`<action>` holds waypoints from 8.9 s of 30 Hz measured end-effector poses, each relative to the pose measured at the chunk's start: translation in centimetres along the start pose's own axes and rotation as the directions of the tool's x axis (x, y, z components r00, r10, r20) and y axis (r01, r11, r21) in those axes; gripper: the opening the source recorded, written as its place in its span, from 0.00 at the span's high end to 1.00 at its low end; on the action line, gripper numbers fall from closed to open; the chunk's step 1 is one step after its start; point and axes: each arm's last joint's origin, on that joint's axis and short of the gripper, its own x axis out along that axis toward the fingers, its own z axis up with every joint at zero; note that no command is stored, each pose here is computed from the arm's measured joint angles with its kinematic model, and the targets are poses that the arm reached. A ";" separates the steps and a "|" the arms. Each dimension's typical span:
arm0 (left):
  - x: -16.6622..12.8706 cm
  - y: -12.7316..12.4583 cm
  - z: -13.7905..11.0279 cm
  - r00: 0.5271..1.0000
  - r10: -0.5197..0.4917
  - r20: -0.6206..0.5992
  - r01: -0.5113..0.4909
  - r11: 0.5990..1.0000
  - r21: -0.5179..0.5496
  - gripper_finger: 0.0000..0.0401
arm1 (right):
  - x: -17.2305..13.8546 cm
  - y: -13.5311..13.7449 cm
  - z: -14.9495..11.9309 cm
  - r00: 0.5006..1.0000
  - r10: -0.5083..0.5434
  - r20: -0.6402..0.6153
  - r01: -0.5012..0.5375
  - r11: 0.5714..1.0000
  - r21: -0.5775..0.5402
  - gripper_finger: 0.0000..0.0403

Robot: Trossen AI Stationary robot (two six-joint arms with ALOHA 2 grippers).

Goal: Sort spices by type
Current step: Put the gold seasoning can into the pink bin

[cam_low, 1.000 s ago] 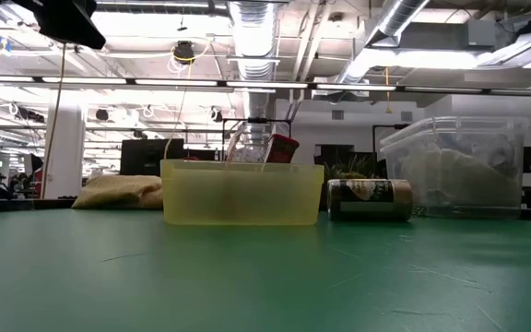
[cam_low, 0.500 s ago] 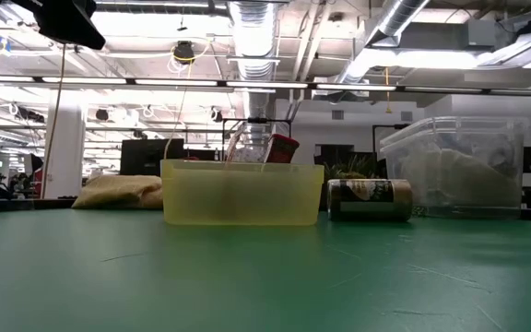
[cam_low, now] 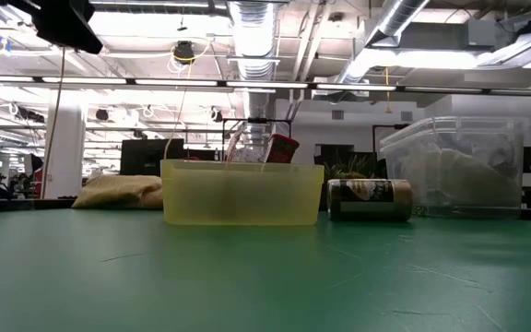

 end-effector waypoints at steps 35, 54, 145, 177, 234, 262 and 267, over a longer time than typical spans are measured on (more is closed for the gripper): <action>0.1 0.9 -1.1 0.992 0.068 -0.109 -0.072 0.997 -0.035 0.09 | 16.4 -13.7 17.7 0.978 0.164 0.133 -0.091 0.897 -0.433 0.09; -0.3 2.4 2.4 0.983 0.181 0.029 -0.171 0.961 -0.216 0.09 | 16.1 -12.8 16.8 0.966 0.160 0.203 -0.038 0.864 -0.501 0.09; 16.5 6.5 9.8 0.672 0.715 0.193 -0.519 0.268 0.812 0.09 | 9.0 -10.6 22.1 0.764 0.635 0.111 -0.636 0.771 -0.029 0.23; 17.4 8.6 9.4 0.645 0.746 0.167 -0.568 0.323 0.757 0.34 | 8.5 -10.6 22.2 0.738 0.660 0.142 -0.649 0.751 -0.122 0.16; 15.1 13.2 8.5 0.933 0.360 0.011 -0.349 0.898 0.269 0.34 | 4.4 -5.9 17.7 0.791 0.297 0.534 0.306 0.565 -0.767 0.01; 14.9 12.8 10.0 0.918 0.364 0.155 -0.394 0.882 0.260 0.34 | 4.4 -5.9 18.1 0.778 0.324 0.538 0.204 0.679 -0.705 0.01; 14.9 12.8 10.2 0.915 0.362 0.178 -0.400 0.872 0.282 0.34 | 4.3 -5.9 18.2 0.775 0.325 0.542 0.206 0.681 -0.703 0.02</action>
